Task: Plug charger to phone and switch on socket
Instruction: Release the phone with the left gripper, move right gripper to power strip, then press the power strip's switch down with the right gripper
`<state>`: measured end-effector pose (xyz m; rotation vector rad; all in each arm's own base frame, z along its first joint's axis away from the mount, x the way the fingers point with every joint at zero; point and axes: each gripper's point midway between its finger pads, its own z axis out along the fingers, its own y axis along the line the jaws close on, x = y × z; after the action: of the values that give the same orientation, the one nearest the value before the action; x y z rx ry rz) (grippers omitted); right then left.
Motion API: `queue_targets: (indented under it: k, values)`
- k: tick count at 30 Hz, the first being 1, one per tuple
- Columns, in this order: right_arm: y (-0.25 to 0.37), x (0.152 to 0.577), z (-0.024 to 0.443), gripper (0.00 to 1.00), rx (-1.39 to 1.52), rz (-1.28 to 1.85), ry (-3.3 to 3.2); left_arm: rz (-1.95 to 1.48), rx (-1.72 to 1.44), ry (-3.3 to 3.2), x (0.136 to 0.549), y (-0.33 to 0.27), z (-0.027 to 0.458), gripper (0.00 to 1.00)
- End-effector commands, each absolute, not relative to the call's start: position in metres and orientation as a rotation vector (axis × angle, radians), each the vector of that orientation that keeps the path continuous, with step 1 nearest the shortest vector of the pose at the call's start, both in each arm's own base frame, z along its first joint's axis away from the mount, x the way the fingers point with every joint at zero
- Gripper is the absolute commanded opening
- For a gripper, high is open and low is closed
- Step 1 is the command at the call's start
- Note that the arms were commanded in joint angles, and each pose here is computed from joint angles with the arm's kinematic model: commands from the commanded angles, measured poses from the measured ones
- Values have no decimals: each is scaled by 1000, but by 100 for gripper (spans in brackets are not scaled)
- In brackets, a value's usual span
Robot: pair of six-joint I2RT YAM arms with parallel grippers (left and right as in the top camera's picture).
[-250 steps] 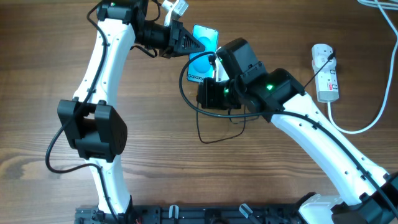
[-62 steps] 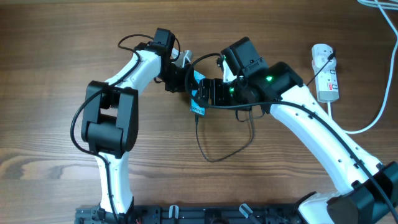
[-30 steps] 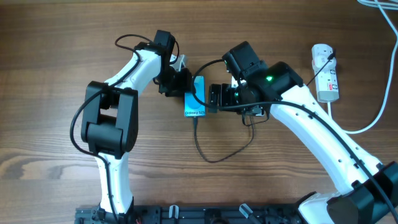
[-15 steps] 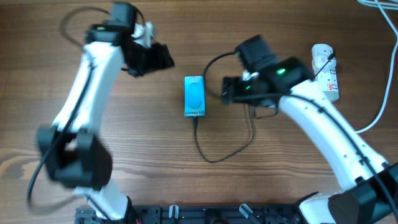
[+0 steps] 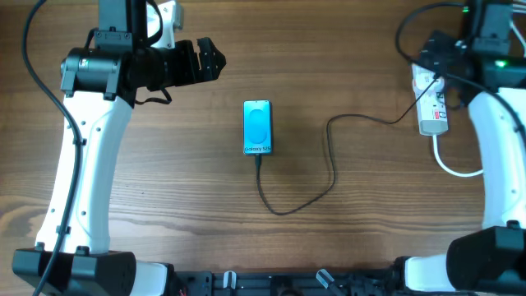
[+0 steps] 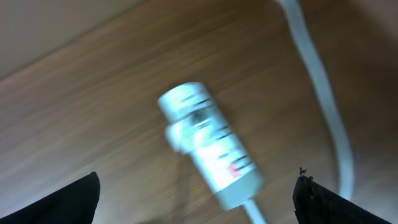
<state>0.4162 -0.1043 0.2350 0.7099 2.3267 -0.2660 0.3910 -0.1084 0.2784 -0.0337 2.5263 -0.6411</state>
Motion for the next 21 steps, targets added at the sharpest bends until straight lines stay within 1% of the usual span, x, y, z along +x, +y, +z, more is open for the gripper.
queue_targets:
  k: [1,4,6,7,9,11,16,19,21]
  values:
    - [-158,408,218,100,828,-476,2317,-638,-31,2532,392,-107,276,100]
    - [-180,405,194,100,877,-516,2363,-638,-31,2532,392,-107,276,100]
    - [-189,406,176,100,790,-538,2453,-638,-31,2532,392,-107,276,100]
    - [-191,410,161,100,687,-518,2527,-638,-31,2532,392,-107,276,100]
    - [-189,413,144,100,624,-448,2587,-638,-31,2532,392,-107,276,100]
    - [-189,419,129,99,634,-338,2607,-638,-30,2532,392,-107,276,100]
    - [-212,416,98,100,711,-297,2636,-638,-31,2532,392,-107,276,100]
    - [-218,412,69,100,752,-196,2683,-638,-31,2532,392,-107,276,100]
    - [-208,421,50,100,606,-68,2725,-638,-31,2532,392,-107,276,100]
